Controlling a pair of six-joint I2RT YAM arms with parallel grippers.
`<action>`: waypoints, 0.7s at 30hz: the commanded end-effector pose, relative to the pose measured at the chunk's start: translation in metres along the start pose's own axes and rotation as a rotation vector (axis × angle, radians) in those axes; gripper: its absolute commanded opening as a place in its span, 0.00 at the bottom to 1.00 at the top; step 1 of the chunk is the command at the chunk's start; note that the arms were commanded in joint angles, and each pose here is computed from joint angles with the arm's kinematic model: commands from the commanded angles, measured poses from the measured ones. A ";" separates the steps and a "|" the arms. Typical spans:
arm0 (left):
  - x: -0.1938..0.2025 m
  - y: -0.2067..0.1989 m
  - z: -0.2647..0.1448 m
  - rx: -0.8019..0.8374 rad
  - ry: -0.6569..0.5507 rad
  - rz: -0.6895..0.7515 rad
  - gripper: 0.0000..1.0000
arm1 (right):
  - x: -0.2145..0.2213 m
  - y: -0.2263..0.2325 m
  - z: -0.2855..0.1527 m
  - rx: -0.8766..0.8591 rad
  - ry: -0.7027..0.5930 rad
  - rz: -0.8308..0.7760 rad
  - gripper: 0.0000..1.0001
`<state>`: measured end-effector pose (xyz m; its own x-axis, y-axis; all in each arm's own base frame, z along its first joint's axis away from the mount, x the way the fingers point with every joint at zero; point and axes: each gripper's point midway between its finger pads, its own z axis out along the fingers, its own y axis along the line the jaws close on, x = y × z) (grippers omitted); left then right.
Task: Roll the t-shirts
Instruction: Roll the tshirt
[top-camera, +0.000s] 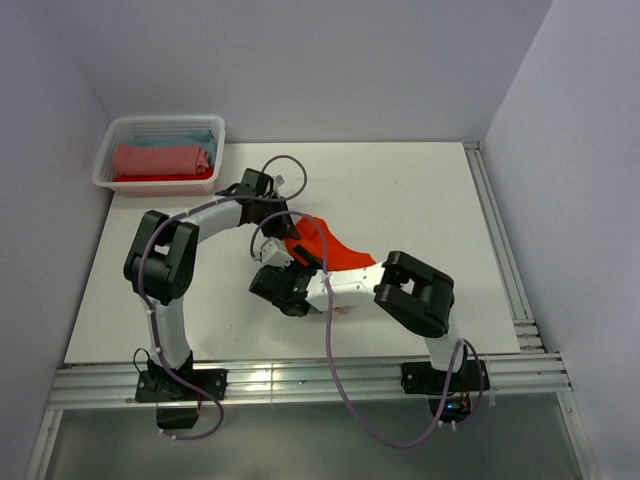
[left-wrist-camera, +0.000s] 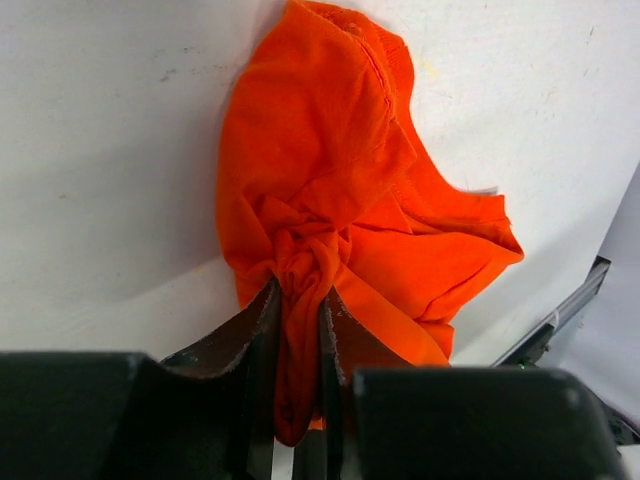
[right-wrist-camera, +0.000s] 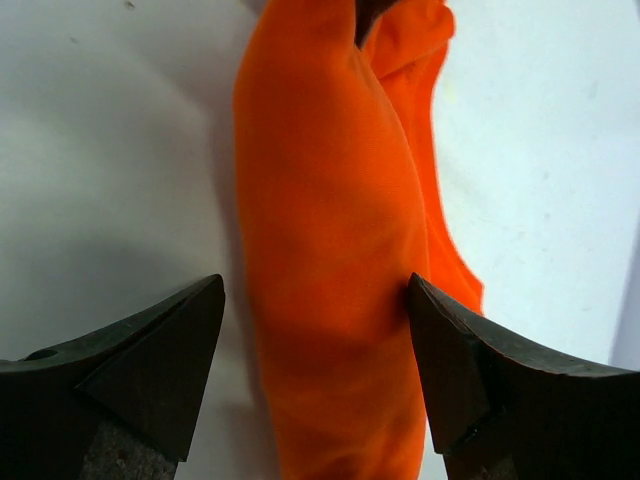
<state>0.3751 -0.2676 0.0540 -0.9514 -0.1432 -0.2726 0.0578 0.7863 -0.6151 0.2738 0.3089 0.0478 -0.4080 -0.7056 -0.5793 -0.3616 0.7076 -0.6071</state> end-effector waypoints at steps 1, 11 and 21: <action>-0.007 -0.010 -0.009 0.063 0.029 0.004 0.00 | -0.012 -0.010 0.002 0.126 -0.042 -0.027 0.81; -0.006 -0.007 -0.012 0.092 0.067 -0.031 0.00 | 0.005 0.003 0.016 0.210 -0.023 -0.144 0.75; -0.004 -0.006 -0.014 0.109 0.056 -0.036 0.01 | -0.005 0.013 0.018 0.132 -0.021 -0.097 0.00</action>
<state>0.3715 -0.2599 0.0542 -0.9734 -0.1440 -0.1782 0.0131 0.7417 -0.6706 0.2829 0.3079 0.0268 -0.3401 -0.8259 -0.4497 -0.2611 0.5423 -0.7986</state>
